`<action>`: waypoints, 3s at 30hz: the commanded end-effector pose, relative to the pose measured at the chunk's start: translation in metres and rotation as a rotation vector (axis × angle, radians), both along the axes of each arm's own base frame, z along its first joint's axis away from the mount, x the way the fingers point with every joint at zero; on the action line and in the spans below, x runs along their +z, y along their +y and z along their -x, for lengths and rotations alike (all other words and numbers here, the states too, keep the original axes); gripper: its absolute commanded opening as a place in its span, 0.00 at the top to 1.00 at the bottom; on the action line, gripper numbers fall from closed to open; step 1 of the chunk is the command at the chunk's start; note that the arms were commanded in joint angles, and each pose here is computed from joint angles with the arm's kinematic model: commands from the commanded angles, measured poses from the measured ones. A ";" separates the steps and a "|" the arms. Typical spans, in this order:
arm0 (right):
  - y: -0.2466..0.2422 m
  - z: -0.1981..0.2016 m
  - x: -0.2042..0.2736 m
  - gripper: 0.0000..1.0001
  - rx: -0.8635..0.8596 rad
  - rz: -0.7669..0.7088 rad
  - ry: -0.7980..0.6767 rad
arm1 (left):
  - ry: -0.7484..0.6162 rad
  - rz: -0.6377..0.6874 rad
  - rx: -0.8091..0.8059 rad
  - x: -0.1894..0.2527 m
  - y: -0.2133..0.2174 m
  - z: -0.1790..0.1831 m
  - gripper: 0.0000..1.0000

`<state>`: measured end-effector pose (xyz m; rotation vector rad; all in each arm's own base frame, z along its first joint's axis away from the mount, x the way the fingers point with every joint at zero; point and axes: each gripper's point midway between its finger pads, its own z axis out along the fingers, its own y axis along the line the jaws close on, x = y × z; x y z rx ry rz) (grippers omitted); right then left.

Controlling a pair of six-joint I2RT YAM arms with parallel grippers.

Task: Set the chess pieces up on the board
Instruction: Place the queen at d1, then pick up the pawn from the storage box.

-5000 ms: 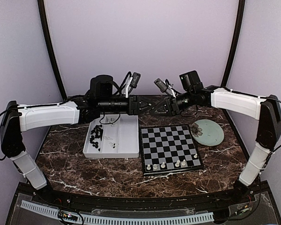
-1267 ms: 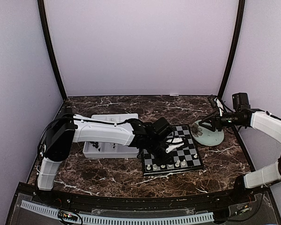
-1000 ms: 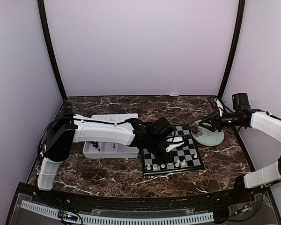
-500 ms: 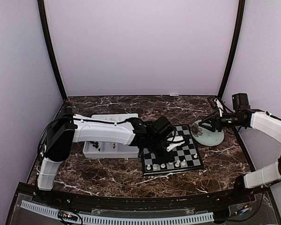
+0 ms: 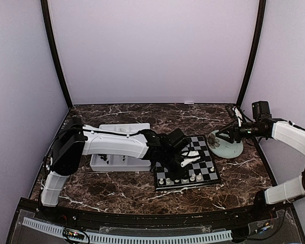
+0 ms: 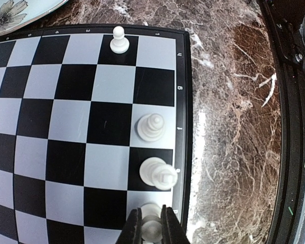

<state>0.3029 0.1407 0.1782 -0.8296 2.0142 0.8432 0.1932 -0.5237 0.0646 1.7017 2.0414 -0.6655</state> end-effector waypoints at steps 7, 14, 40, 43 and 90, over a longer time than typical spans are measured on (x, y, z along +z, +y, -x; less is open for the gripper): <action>0.001 -0.001 0.000 0.48 0.010 0.000 -0.023 | -0.009 -0.019 -0.001 0.002 -0.001 -0.002 0.78; 0.001 -0.001 -0.001 0.48 0.012 -0.002 -0.019 | -0.012 -0.005 -0.015 0.025 0.003 0.003 0.66; 0.001 -0.003 -0.006 0.48 0.015 0.005 -0.004 | 0.019 -0.185 1.055 0.056 0.250 -0.174 0.78; 0.001 -0.003 -0.007 0.48 0.017 0.006 -0.004 | 0.095 -0.219 1.147 0.040 0.270 -0.168 0.79; 0.003 -0.001 -0.011 0.48 0.041 -0.003 0.019 | 0.023 -0.590 0.363 -0.047 0.310 -0.150 0.77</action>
